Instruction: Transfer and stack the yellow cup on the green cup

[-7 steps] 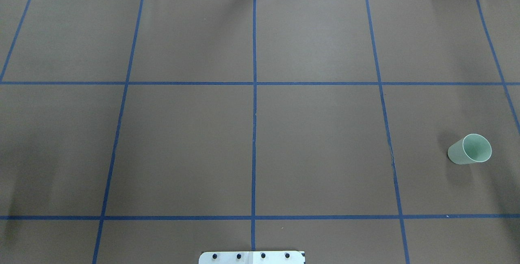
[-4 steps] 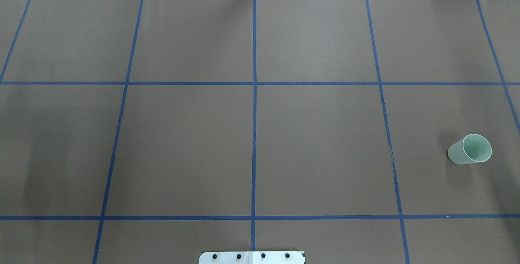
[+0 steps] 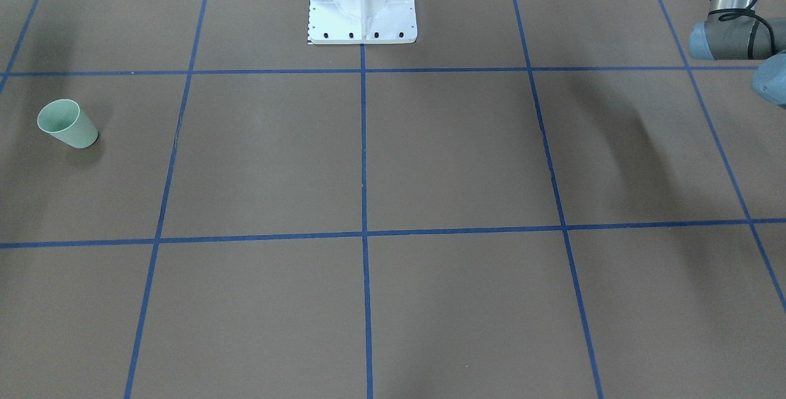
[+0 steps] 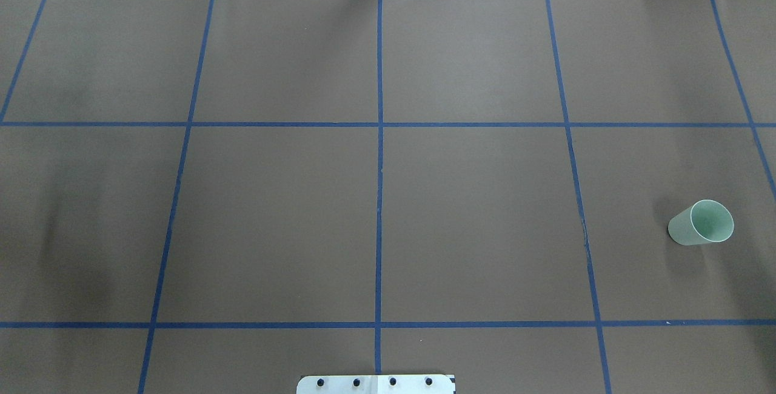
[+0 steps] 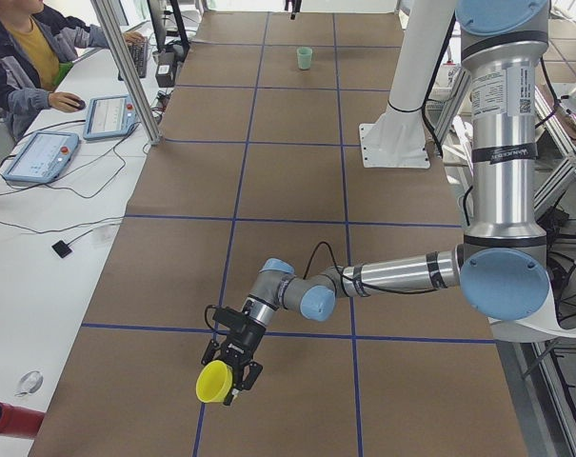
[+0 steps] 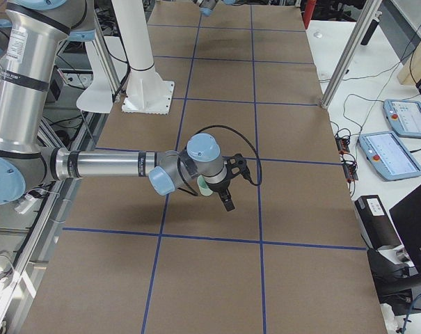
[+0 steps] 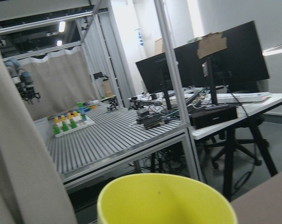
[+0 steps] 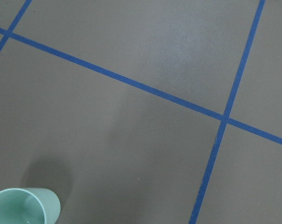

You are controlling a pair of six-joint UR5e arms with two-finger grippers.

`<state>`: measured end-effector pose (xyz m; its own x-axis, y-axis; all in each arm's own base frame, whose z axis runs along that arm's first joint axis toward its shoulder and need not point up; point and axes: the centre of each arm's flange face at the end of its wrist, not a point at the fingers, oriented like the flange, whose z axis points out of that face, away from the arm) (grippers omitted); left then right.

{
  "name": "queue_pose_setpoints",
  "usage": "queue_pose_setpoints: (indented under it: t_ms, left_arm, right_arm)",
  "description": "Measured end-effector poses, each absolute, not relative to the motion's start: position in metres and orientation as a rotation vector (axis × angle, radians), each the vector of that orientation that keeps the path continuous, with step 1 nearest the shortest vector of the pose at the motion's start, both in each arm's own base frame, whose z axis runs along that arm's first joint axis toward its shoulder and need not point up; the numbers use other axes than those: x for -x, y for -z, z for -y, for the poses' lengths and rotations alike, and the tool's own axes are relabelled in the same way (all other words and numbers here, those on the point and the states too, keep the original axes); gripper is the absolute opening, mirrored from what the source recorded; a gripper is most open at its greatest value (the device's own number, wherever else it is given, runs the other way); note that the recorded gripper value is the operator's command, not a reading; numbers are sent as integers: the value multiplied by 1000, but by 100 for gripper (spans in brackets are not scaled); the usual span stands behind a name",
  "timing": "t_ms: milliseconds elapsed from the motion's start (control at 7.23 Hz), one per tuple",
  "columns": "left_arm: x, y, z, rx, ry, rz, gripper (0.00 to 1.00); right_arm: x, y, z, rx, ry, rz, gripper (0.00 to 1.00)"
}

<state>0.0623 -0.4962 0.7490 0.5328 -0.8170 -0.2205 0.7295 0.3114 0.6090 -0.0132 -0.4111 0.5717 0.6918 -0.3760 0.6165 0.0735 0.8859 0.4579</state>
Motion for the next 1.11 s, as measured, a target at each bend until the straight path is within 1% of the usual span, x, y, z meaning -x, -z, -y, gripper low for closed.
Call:
queue_pose_setpoints:
  t_ms: [277,554,692,830,969,1107]
  left_arm:
    - [-94,-664,549,-927,914,-111,14]
    - [-141,-579,584,-1100,695,-239,13]
    - [-185,-540,586,-1175,578,-334,4]
    - [-239,-499,581,-1228,492,-477,0]
    - [-295,-451,572,-1264,431,-622,0]
    - [-343,-398,552,-1285,375,-780,0]
  right_arm:
    - [20,-541,433,-468,270,810,100]
    - [25,-525,445,-480,256,836,100]
    - [28,-517,450,-487,262,853,100]
    - [31,-510,454,-492,272,872,100]
    - [35,-502,458,-502,284,887,100]
    - [42,-489,466,-512,295,906,100]
